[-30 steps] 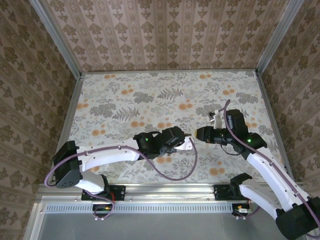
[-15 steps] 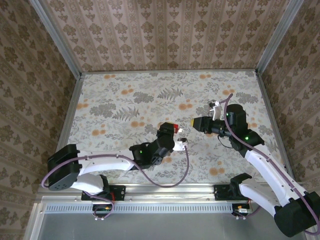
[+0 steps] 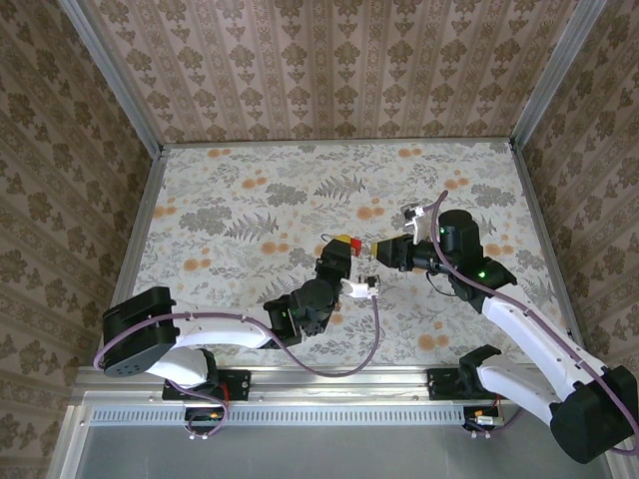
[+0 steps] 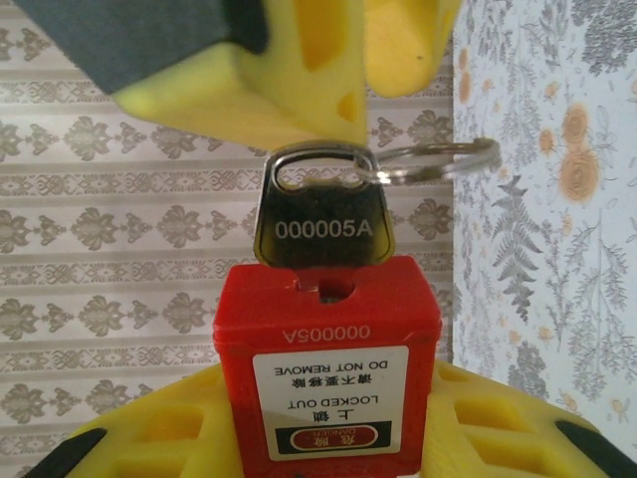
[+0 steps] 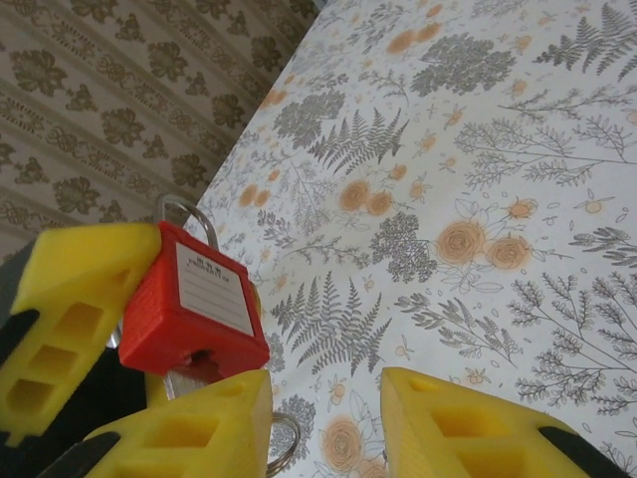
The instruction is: Unlock with the key
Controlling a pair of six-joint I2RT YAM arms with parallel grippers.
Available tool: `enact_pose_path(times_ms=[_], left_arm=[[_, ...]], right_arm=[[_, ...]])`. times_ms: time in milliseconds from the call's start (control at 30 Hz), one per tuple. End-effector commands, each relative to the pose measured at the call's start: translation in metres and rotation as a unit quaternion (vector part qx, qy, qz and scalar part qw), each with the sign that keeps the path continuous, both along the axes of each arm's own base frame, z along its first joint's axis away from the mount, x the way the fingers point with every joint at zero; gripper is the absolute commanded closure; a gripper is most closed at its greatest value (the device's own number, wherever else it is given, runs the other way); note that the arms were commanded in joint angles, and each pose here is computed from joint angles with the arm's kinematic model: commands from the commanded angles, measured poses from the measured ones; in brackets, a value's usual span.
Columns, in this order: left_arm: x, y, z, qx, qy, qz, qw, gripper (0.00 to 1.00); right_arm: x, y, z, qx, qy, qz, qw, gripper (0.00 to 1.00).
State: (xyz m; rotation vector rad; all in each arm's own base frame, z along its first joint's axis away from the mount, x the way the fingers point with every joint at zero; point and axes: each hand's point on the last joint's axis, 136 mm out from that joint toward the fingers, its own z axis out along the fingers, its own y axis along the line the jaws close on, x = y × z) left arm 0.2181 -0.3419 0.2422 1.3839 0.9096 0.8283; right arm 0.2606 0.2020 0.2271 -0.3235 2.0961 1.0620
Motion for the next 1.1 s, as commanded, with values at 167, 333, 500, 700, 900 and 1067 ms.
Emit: enact_pose_path(times_ms=[167,333,500,700,900,1067], left_arm=[[-0.003,0.004,0.011,-0.024,-0.010,0.011,1.000,1.00],[-0.004,0.003,0.007,-0.028,-0.012,0.013,0.999,1.00],[-0.008,-0.002,0.004,-0.026,-0.021,0.007,0.999,1.00],[-0.008,-0.003,0.000,-0.031,-0.018,0.007,0.999,1.00],[-0.007,-0.004,-0.004,-0.030,-0.011,0.005,0.999,1.00],[-0.007,-0.003,-0.004,-0.031,-0.008,0.005,0.999,1.00]], right_arm=[[-0.004,0.002,0.018,-0.006,-0.047,0.009,0.999,0.64],[-0.003,0.009,0.026,0.014,-0.043,0.022,0.999,0.61],[0.002,0.015,0.032,0.025,-0.034,0.028,0.999,0.61],[-0.001,0.022,0.036,0.028,-0.028,0.047,0.998,0.58],[-0.003,0.014,0.038,0.005,-0.037,0.029,0.999,0.52],[-0.007,0.011,0.029,-0.018,-0.023,0.031,0.999,0.52]])
